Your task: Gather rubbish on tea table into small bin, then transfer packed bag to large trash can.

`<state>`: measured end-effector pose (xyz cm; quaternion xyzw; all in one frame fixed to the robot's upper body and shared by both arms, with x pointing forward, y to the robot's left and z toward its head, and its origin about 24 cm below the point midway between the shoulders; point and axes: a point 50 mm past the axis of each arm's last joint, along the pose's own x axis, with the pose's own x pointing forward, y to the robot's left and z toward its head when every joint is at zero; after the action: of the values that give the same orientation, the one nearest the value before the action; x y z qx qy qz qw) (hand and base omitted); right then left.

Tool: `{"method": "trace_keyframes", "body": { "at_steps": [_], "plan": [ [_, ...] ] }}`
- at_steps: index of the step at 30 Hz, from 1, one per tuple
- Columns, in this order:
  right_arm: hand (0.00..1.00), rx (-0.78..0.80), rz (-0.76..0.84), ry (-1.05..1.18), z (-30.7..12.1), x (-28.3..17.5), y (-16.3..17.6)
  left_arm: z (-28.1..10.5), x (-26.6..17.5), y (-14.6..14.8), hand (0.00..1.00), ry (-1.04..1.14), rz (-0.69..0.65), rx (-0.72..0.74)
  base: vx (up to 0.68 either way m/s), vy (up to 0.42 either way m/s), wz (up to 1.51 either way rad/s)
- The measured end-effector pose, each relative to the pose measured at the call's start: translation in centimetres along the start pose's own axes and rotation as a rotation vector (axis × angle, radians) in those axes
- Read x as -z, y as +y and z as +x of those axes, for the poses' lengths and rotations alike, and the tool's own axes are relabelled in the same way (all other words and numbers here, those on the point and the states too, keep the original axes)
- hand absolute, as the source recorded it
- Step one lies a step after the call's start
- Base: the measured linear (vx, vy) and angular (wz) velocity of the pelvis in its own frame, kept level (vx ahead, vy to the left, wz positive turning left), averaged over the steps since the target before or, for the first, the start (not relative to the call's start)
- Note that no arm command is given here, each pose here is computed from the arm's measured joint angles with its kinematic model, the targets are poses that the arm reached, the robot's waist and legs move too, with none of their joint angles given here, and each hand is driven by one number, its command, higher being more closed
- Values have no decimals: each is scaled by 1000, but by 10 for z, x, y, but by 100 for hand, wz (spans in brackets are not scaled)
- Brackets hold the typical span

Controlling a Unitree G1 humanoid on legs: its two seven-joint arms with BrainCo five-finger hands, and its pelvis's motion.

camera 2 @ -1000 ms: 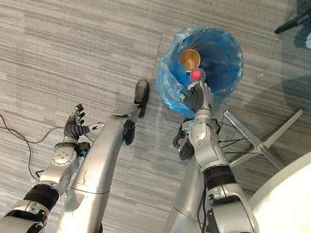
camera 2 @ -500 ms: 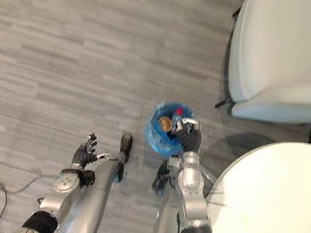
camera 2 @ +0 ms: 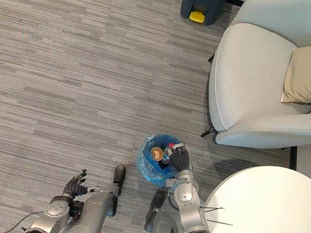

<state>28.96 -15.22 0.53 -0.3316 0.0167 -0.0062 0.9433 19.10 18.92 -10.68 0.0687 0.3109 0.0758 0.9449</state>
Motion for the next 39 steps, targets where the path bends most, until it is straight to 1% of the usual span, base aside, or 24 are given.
{"method": "trace_keyframes", "body": {
  "at_steps": [4, 7, 11, 13, 16, 18, 19, 21, 26, 27, 33, 37, 39],
  "plan": [
    [0, 34, -106, -58, 19, -14, -13, 7, -17, 1, 0, -55, 0, -19, -129, 19, -11],
    [0, 55, -152, -68, 26, -18, -16, 10, -26, -2, 0, -84, -10, -29, -136, -19, -2],
    [0, 74, -174, -96, 32, -28, -16, 12, -41, -12, 0, -130, -51, -27, -105, -29, 5],
    [0, 98, -178, -127, 39, -39, -21, 15, -58, -17, 0, -180, -120, -33, -98, -27, 6],
    [0, 141, -186, -169, 50, -57, -30, 19, -83, -16, 0, -260, -171, -51, -87, -18, 1],
    [0, 197, -232, -188, 63, -68, -45, 21, -109, -14, 0, -342, -222, -61, -121, -27, 8],
    [0, 209, -251, -191, 66, -70, -50, 21, -116, -13, 0, -365, -238, -69, -130, -31, 12],
    [0, 258, -308, -192, 76, -76, -70, 20, -145, -14, 0, -463, -280, -68, -110, -19, 5],
    [0, 282, -346, -161, 88, -80, -84, 15, -176, -13, 0, -574, -350, -65, -94, 3, 8],
    [100, 282, -351, -150, 90, -80, -85, 14, -180, -12, 0, -594, -362, -62, -80, 6, 14],
    [100, 273, -380, -71, 96, -70, -89, 13, -191, -9, 0, -622, -397, -64, -60, 14, 16],
    [100, 301, -357, -70, 98, -74, -101, 13, -193, -7, 0, -628, -408, -67, -49, 40, 6],
    [100, 305, -348, -69, 98, -73, -103, 16, -188, -6, 0, -603, -400, -76, -10, 37, -5]
  ]
}}
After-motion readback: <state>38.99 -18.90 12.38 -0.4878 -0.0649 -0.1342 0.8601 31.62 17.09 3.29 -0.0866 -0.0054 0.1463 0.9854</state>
